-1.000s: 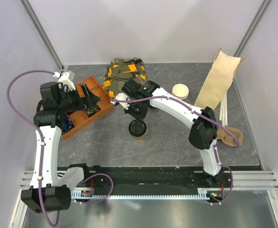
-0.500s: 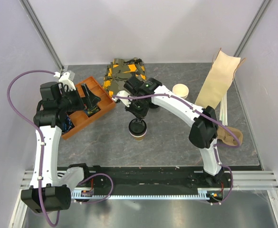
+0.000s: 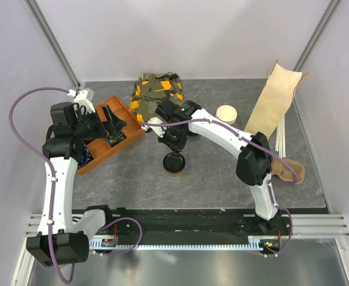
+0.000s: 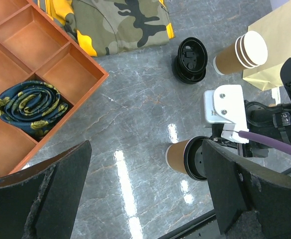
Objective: Pack the takeout coffee
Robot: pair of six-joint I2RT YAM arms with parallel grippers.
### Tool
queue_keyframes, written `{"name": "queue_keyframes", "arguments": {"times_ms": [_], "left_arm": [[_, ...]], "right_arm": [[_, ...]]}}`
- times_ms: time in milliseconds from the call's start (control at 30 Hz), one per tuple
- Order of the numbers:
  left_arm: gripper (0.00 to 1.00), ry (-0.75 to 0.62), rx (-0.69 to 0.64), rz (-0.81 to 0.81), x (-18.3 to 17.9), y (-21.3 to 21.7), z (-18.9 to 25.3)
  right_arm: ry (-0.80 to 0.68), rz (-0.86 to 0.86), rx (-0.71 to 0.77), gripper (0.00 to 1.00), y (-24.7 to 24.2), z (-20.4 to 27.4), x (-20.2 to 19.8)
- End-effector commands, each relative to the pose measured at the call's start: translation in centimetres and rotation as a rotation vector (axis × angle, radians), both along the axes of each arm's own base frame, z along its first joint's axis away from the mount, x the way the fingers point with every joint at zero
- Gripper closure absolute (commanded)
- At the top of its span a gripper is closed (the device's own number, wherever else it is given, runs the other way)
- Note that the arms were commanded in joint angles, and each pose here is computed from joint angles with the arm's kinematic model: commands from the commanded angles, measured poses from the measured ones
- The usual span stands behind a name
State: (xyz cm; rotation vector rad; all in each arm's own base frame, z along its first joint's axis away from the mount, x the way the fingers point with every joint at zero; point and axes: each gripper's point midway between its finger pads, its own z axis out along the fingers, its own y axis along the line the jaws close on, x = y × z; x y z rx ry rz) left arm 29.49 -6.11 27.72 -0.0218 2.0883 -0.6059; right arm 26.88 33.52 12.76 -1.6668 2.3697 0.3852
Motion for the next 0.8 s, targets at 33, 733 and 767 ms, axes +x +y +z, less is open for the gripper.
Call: {"name": "queue_keyframes", "arguments": {"times_ms": [33, 733, 767], "left_arm": [[0.00, -0.054, -0.017, -0.004, 0.5, -0.1, 1.7], [0.00, -0.076, -0.018, -0.011, 0.4, -0.3, 1.3], [0.00, -0.079, -0.018, -0.011, 0.4, -0.3, 1.3]], "right_arm": [[-0.030, -0.008, -0.029, 1.00, -0.5, -0.7, 0.7], [-0.080, -0.073, -0.021, 1.00, -1.8, -0.2, 3.8], [-0.075, -0.076, -0.016, 1.00, -1.8, 0.1, 3.6]]}}
